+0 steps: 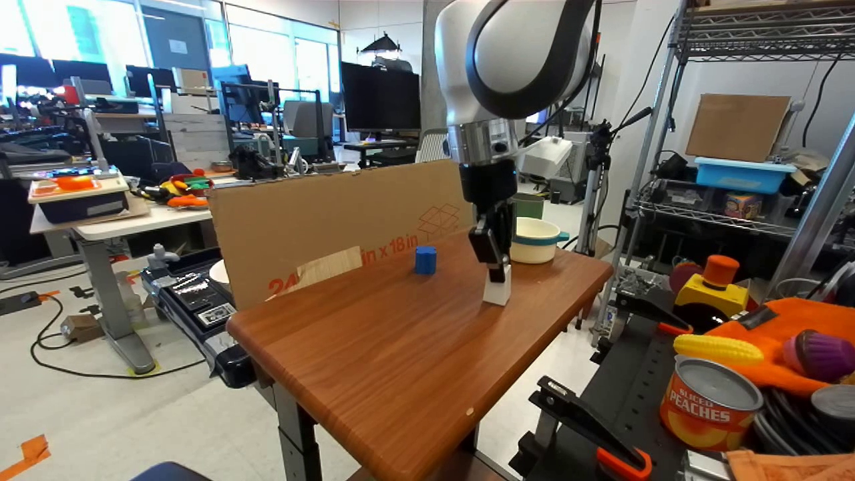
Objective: Remove the salt cellar from the white pot
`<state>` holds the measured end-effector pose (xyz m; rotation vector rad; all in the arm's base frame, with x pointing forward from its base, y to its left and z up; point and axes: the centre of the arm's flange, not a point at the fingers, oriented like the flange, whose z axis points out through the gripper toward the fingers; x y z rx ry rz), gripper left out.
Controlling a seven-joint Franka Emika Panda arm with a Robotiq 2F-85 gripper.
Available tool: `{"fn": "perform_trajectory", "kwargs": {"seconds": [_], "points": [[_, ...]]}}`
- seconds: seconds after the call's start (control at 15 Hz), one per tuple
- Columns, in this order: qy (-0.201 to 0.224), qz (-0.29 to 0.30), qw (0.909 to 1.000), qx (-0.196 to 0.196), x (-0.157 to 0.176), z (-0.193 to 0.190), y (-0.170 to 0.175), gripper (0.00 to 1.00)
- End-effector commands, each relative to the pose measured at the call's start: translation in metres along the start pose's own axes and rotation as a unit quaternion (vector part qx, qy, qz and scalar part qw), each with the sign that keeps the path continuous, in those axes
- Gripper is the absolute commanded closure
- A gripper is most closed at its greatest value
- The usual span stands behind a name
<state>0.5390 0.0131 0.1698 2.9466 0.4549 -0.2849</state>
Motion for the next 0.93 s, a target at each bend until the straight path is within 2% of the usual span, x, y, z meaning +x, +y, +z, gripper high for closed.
{"fn": "perform_trajectory", "kwargs": {"seconds": [0.0,0.13,0.27,0.33,0.4,0.47,0.53,0.6,0.73,0.87], "points": [[-0.012,0.007,0.9999,-0.006,0.009,0.002,0.005,0.39],[-0.008,0.006,0.9999,0.004,-0.004,-0.016,0.003,0.26],[0.004,0.011,0.9998,0.017,-0.026,-0.054,0.004,0.13],[0.016,0.026,0.9993,0.022,-0.042,-0.075,0.010,0.05],[0.019,0.058,0.9975,0.035,-0.052,-0.086,0.017,0.01],[0.026,0.093,0.9945,0.039,-0.061,-0.102,0.025,0.00],[0.015,0.054,0.9981,0.026,-0.024,-0.064,0.015,0.08],[0.022,0.069,0.9969,0.031,-0.034,-0.080,0.022,0.00],[0.030,0.082,0.9956,0.035,-0.049,-0.098,0.028,0.00],[0.028,0.084,0.9954,0.036,-0.054,-0.097,0.027,0.00]]}}
